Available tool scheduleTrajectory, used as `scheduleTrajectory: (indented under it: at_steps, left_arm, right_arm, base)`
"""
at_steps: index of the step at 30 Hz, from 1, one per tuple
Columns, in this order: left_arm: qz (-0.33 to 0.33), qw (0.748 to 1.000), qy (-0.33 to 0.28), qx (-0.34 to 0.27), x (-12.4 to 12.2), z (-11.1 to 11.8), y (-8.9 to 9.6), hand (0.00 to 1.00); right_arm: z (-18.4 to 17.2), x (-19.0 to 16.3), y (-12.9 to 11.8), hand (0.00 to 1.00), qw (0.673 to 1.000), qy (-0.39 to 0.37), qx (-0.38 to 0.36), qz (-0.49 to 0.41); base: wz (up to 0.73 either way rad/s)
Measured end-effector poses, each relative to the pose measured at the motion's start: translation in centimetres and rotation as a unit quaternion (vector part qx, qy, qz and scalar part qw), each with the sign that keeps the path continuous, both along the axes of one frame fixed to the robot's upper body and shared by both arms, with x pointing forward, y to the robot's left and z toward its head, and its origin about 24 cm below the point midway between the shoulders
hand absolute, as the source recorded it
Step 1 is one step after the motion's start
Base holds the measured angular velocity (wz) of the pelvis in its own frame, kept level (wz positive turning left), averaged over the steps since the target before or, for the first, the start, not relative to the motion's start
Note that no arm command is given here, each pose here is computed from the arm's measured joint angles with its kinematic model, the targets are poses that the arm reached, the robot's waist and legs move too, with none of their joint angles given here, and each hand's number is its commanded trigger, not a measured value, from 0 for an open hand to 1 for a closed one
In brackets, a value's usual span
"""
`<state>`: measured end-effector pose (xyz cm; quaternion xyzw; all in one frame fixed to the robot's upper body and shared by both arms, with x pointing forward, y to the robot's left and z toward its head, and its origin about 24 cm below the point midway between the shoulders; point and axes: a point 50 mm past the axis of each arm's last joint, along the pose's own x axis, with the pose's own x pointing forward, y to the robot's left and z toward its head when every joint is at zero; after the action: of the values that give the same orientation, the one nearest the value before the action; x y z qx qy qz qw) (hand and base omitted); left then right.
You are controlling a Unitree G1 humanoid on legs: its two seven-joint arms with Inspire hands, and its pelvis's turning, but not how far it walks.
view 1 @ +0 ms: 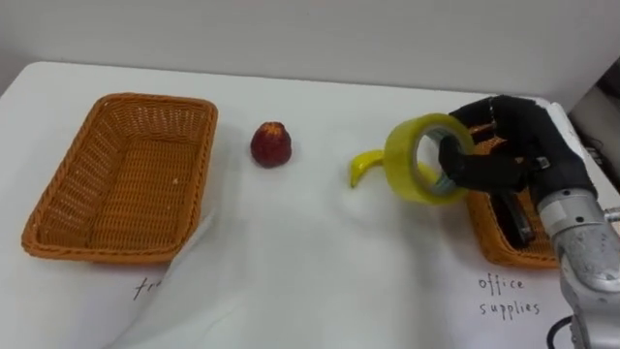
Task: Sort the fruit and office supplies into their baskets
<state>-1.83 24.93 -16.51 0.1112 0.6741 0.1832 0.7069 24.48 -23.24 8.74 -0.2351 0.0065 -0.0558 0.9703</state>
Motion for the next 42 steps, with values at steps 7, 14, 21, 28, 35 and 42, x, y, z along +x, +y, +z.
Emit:
scheduleTrajectory:
  at_steps: [7,14,21,28,35,42]
  left_arm:
    - [0.0,1.0,0.004,-0.008,-0.5,0.0,-0.1,0.0]
    - [0.001,1.0,0.008,-0.009,-0.8,0.0,-0.1,0.0]
    - [0.001,1.0,0.01,-0.009,-1.0,0.0,-0.1,0.0]
    - [0.011,1.0,0.011,-0.006,-1.2,0.1,0.0,0.0]
    - [0.032,0.999,0.009,0.0,-1.6,0.3,0.2,0.0]
    - [0.055,0.998,0.011,0.01,-1.9,0.4,0.4,0.0]
  right_arm:
    - [0.5,-0.2,-1.3,1.0,0.999,-0.021,-0.009,-0.042]
    - [0.6,-0.2,-1.5,1.0,0.998,-0.029,-0.002,-0.058]
    - [0.3,-0.3,-1.9,1.0,0.996,-0.034,-0.001,-0.084]
    - [-0.7,-0.6,-3.9,1.0,0.99,-0.019,0.013,-0.137]
    - [-1.8,-1.6,-6.9,1.0,0.977,0.0,0.014,-0.211]
    - [-3.1,-2.0,-8.0,1.0,0.97,0.029,0.004,-0.243]
  base:
    - [0.0]
    - [0.0]
    - [0.0]
    - [0.0]
    - [-0.08]
    - [-0.01]
